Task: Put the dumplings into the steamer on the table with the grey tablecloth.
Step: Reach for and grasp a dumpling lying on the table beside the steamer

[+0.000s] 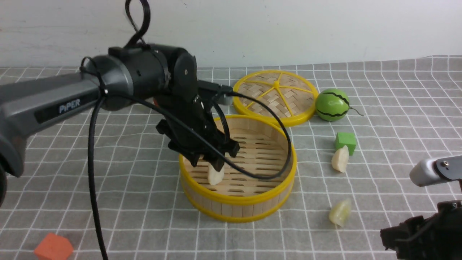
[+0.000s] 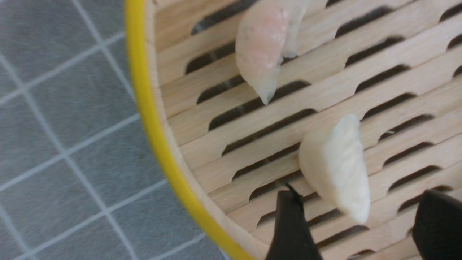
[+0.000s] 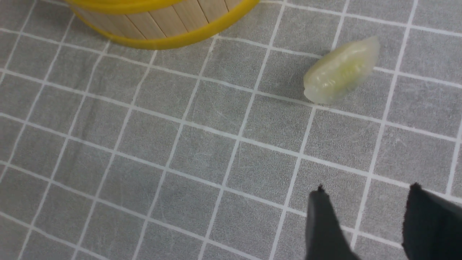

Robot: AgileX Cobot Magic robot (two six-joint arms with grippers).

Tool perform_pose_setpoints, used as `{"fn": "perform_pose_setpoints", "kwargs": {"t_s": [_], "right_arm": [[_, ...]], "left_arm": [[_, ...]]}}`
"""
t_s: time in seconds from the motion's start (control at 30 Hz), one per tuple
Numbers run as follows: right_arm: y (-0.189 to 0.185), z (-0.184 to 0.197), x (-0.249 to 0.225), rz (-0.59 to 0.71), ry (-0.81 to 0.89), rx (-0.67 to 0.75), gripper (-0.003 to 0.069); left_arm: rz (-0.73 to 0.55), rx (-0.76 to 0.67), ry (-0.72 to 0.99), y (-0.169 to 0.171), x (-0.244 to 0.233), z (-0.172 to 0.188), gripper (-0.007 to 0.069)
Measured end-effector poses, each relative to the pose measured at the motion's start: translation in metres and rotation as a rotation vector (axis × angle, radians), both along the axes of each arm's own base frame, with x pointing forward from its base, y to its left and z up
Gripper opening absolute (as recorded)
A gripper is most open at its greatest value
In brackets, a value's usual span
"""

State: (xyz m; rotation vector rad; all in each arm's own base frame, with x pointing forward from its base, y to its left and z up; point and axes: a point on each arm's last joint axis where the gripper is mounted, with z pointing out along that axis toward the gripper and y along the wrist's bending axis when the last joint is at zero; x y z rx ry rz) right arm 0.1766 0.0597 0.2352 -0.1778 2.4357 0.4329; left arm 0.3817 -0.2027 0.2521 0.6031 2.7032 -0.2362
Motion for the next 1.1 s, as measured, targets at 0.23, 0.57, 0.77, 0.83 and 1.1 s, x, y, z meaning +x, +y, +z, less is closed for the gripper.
{"fn": "perform_pose_setpoints", "kwargs": {"t_s": [0.23, 0.57, 0.77, 0.83, 1.1], "right_arm": [[0.004, -0.025, 0.030, -0.133, 0.110, 0.042, 0.0524], [0.021, -0.059, 0.116, -0.207, 0.188, 0.041, 0.0501], [0.032, -0.081, 0.146, -0.188, 0.226, 0.017, 0.0410], [0.035, -0.083, 0.150, -0.163, 0.236, 0.002, 0.0321], [0.036, -0.078, 0.145, -0.081, 0.294, -0.039, 0.0249]], "left_arm": [[0.056, -0.097, -0.174, 0.019, -0.033, 0.122, 0.0430], [-0.020, -0.276, -0.103, 0.060, -0.153, 0.163, 0.0414], [-0.024, -0.263, -0.228, 0.099, -0.216, 0.148, 0.0413], [0.001, -0.228, -0.276, 0.115, -0.237, 0.140, 0.0413], [0.218, -0.062, -0.274, 0.171, -0.298, 0.066, 0.0377]]}}
